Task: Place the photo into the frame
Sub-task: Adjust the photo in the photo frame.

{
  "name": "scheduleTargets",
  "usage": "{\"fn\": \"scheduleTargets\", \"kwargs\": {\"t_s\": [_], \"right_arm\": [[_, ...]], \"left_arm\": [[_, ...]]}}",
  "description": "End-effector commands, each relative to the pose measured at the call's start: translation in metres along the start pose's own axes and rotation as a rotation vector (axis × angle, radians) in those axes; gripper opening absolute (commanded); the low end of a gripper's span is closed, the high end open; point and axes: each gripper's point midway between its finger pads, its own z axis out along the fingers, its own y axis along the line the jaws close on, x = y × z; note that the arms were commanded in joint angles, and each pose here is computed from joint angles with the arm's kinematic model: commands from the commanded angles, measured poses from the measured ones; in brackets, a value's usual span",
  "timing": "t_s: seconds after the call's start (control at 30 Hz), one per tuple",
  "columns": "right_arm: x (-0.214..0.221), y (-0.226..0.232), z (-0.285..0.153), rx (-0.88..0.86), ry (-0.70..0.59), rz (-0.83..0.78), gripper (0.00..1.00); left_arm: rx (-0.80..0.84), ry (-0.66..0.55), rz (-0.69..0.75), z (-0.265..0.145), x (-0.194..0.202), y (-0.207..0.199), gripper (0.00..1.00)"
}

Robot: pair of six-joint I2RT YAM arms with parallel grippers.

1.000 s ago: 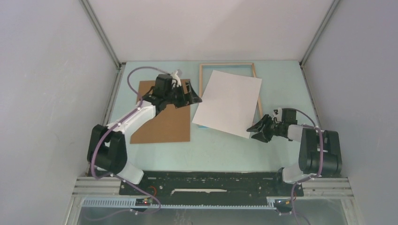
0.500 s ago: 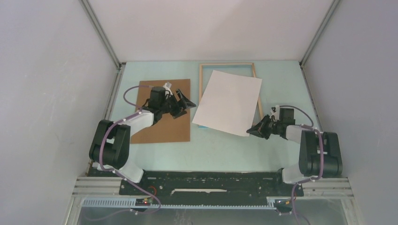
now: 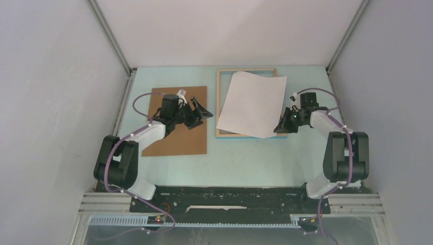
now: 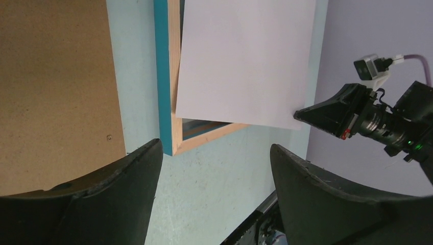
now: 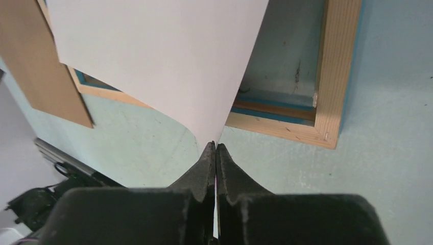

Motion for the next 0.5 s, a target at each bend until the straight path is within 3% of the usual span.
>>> {"fn": "scheduleTargets", "kwargs": {"t_s": [0.0, 0.13, 0.47], "right_arm": [[-0.005, -0.005, -0.012, 0.066, 0.047, -0.148, 0.00], [-0.020, -0.004, -0.031, 0.102, 0.046, -0.190, 0.00], [-0.009, 0.005, -0.051, 0.069, 0.090, -0.218, 0.00]], "left_arm": [[0.057, -0.025, 0.095, -0.016, -0.010, -0.030, 0.83], [0.084, -0.018, 0.092, -0.017, -0.006, -0.033, 0.83], [0.129, 0.005, 0.095, -0.015, -0.003, -0.040, 0.83]]}}
